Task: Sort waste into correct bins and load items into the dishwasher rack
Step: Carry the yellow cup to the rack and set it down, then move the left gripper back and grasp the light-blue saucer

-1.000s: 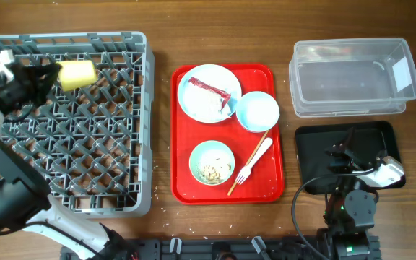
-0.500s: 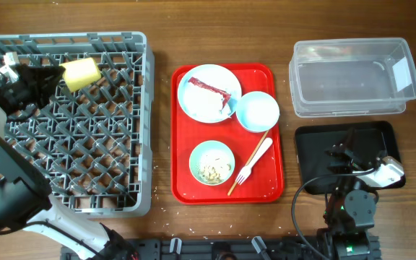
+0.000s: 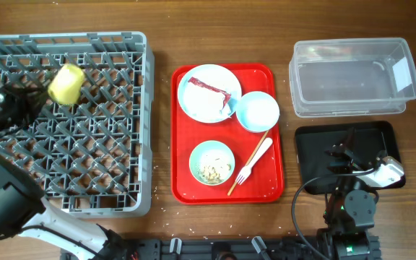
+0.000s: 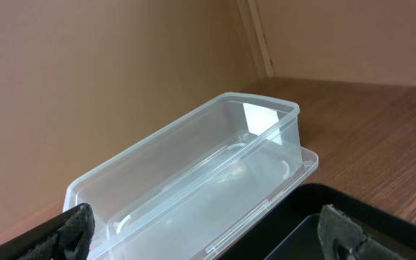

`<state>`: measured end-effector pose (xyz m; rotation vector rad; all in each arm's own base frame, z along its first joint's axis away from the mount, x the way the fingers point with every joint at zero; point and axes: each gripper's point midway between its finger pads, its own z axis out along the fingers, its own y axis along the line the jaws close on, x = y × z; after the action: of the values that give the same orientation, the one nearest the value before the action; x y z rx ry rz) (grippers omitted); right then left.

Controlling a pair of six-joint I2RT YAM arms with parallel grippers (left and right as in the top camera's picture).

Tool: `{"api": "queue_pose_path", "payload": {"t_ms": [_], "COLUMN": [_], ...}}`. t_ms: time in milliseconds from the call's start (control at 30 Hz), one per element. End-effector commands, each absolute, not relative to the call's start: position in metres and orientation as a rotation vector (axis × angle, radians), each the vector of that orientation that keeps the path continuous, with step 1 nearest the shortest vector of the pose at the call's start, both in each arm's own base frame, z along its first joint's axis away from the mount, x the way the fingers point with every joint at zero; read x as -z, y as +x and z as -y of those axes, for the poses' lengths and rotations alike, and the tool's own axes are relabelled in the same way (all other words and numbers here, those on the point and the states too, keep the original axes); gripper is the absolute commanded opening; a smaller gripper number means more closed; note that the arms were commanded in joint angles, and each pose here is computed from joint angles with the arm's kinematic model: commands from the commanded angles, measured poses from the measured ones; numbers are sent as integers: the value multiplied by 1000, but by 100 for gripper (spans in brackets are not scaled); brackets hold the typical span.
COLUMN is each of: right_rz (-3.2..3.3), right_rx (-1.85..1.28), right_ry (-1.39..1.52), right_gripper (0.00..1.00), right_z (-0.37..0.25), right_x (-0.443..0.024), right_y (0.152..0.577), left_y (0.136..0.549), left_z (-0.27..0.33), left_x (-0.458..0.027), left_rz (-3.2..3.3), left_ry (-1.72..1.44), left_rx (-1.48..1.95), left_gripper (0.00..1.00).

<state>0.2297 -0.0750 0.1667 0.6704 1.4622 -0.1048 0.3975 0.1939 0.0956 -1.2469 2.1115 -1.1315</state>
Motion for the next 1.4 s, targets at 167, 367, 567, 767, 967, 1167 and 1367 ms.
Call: {"api": "queue_pose_path", "payload": {"t_ms": [167, 367, 567, 767, 967, 1167, 1367], "right_rz": [-1461, -1461, -1461, -1461, -1461, -1461, -1461], "right_rx": [135, 135, 135, 135, 135, 135, 135], "right_ry": [671, 671, 671, 671, 671, 671, 671], "right_gripper": [100, 100, 100, 100, 100, 100, 100], "right_z": [78, 78, 78, 78, 78, 78, 78], "right_x": [-167, -167, -167, -167, -167, -167, -167], "right_y": [228, 228, 228, 228, 228, 228, 228], "left_y": [373, 415, 452, 452, 444, 445, 433], "left_z": [-212, -141, -104, -111, -127, -126, -139], "left_x": [-122, -183, -139, -123, -117, -103, -112], "left_rz": [-2172, -2248, -2364, -2383, -2394, -2423, -2410], "left_ry": [-1309, -892, -778, -798, -847, -853, -893], "left_rx": [771, 557, -16, -107, -126, -119, -191], "left_gripper": [21, 4, 4, 4, 4, 4, 4]}}
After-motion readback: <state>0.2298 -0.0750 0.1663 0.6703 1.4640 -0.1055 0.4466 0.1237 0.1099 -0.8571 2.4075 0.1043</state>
